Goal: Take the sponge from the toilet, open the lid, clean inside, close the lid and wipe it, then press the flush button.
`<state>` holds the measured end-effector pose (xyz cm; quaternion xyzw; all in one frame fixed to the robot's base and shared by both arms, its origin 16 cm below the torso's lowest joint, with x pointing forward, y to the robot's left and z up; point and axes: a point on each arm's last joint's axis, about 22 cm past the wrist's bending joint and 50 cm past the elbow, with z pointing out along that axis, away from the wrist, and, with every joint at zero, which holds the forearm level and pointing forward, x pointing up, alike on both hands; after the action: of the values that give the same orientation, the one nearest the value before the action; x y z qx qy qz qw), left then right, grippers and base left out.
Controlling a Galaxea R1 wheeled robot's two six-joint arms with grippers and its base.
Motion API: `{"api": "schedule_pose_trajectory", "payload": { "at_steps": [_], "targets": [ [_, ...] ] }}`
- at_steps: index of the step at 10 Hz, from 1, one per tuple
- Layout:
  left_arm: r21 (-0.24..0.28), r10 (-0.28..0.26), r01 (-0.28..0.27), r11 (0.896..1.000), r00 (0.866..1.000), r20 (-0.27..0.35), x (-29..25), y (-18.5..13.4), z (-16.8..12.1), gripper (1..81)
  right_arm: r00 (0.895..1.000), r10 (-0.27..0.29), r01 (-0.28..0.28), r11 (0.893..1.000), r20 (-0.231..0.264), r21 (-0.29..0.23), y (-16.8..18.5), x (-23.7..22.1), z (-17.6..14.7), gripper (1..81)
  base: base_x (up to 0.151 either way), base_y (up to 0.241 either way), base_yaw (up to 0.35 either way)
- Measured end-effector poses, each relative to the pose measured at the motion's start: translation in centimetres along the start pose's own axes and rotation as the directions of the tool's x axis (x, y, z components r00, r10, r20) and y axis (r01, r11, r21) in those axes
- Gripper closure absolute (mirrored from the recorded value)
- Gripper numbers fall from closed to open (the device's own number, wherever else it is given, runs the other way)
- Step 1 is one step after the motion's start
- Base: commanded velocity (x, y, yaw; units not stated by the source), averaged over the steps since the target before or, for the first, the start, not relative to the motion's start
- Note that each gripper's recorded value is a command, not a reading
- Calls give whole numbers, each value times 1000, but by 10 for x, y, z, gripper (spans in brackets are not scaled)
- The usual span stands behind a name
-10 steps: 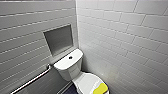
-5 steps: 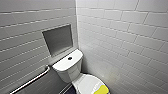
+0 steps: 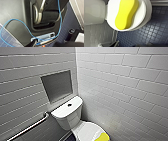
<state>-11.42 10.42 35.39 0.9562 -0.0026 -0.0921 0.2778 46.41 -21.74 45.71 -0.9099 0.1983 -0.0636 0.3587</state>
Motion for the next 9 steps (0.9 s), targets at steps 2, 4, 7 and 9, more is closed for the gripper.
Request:
{"api": "schedule_pose_trajectory", "payload": {
  "at_steps": [2,4,7,9],
  "targets": [
    [-6,-22,22,1000,999,30,-4,-2,10,10,999,30,-30,999,18,13,-2,15,31,10,0,0,0],
    [9,-40,40,999,997,64,-8,-15,20,10,998,59,-59,998,24,-3,19,30,54,10,0,0,0],
    [11,-48,47,999,996,74,0,-21,30,10,997,77,-78,997,29,14,8,56,74,10,0,0,0],
    [11,-50,49,999,996,78,-3,-20,29,10,996,84,-85,996,23,33,-11,72,81,10,0,0,0]
  ]
}}
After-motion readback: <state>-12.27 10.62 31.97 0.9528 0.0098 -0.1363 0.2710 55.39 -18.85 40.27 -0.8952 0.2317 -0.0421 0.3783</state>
